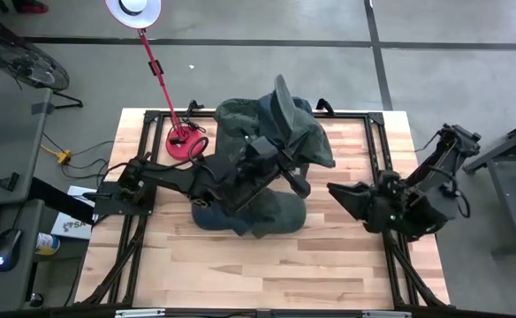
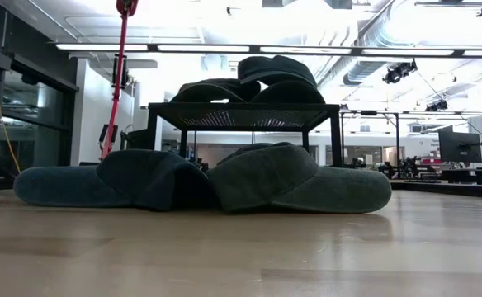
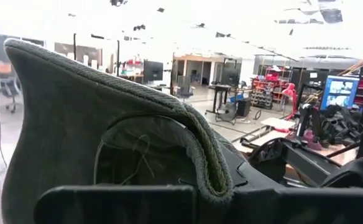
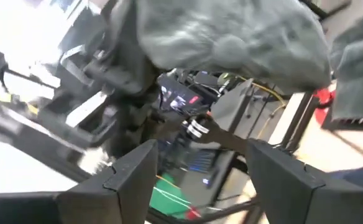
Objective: Pick & Place hat
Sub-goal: Stack the bottom gray cap on top of the other gray cap on the shelf
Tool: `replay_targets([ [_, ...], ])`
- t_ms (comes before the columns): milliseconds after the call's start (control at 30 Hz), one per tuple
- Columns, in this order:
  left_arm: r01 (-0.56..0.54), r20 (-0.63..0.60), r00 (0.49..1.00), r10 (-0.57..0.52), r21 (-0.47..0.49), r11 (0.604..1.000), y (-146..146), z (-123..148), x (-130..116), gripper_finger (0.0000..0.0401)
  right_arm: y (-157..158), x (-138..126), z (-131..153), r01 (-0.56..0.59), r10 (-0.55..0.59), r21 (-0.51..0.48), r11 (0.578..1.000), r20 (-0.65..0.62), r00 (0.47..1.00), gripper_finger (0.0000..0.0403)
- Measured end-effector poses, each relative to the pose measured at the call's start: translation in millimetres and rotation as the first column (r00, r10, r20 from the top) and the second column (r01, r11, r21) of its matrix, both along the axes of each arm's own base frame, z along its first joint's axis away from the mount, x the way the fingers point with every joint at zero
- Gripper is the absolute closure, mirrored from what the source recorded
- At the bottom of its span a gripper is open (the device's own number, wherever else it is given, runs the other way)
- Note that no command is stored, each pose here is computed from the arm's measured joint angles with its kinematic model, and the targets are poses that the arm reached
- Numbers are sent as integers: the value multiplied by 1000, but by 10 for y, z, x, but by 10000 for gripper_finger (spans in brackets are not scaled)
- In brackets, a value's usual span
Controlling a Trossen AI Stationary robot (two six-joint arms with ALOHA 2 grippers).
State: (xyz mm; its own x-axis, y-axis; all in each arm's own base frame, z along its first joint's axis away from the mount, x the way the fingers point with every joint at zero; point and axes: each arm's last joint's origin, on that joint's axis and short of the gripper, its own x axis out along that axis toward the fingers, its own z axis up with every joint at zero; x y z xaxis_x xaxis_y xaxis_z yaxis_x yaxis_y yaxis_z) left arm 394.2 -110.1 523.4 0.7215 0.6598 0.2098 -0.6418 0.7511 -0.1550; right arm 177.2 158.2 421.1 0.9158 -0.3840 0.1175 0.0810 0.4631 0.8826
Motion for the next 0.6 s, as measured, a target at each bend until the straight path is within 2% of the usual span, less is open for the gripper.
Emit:
replay_targets([
  [100,5,-10,1000,-5,46,999,-32,31,-20,401,4,86,-14,14,-19,83,996,48,999,167],
  [200,8,-8,1000,-8,71,997,-58,54,-39,401,-16,163,5,30,-41,115,993,95,995,167],
  [433,8,-14,1000,-6,84,996,-77,60,-48,401,-130,269,150,-5,-10,53,999,273,962,167],
  [600,11,-13,1000,-10,86,996,-78,61,-47,401,-177,291,164,37,-50,50,998,285,957,167],
])
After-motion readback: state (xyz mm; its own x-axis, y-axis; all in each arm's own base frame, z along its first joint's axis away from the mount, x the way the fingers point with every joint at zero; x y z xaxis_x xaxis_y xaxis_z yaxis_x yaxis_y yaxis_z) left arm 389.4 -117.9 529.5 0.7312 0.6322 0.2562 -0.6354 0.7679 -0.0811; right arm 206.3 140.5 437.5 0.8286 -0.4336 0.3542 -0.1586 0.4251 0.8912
